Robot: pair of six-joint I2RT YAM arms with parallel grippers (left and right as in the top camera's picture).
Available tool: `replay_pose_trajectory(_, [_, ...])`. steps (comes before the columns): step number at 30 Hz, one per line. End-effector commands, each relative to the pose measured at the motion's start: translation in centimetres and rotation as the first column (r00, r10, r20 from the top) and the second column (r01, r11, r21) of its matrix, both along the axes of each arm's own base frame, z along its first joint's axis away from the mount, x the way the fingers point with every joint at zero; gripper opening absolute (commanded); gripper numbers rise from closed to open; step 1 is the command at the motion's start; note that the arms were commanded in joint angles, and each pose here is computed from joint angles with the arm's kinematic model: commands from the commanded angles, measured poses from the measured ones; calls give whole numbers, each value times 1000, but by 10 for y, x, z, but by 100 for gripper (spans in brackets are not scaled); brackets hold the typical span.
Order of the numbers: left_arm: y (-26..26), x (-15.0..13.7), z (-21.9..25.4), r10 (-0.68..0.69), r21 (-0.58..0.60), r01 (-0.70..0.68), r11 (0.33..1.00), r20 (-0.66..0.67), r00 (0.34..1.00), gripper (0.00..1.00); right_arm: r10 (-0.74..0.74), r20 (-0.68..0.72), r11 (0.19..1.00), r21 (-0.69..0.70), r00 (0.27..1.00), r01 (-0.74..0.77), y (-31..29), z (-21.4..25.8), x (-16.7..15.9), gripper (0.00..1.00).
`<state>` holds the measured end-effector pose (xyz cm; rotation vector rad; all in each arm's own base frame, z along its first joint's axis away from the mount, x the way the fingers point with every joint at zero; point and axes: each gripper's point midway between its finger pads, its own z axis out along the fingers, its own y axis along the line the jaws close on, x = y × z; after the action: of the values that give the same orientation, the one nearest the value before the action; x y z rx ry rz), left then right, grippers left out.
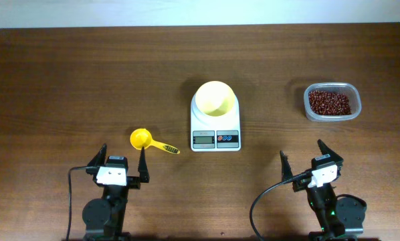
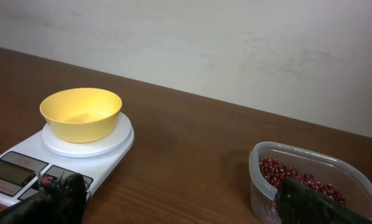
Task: Scoop item into bowl and weigh 50g on scale
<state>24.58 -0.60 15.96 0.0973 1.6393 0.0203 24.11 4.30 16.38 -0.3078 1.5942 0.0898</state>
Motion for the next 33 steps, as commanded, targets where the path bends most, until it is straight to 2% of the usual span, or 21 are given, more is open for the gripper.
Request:
replay_pose_trajectory(1, [-1, 0, -2, -4, -13, 4, 1000, -5, 1000, 99, -8, -6, 1000, 6, 1000, 8, -2, -3, 0, 99])
replay_pose_trajectory(20, [6, 0, 3, 37, -10, -37, 999, 14, 999, 99, -8, -6, 1000, 6, 1000, 8, -2, -3, 0, 99])
replay_pose_trajectory(27, [3, 0, 24, 22, -32, -19, 999, 83, 996, 99, -8, -6, 1000, 6, 1000, 8, -2, -3, 0, 99])
replay_pose_trajectory(33, [3, -8, 66, 20, -39, -14, 999, 167, 986, 99, -8, -6, 1000, 6, 1000, 8, -2, -3, 0, 99])
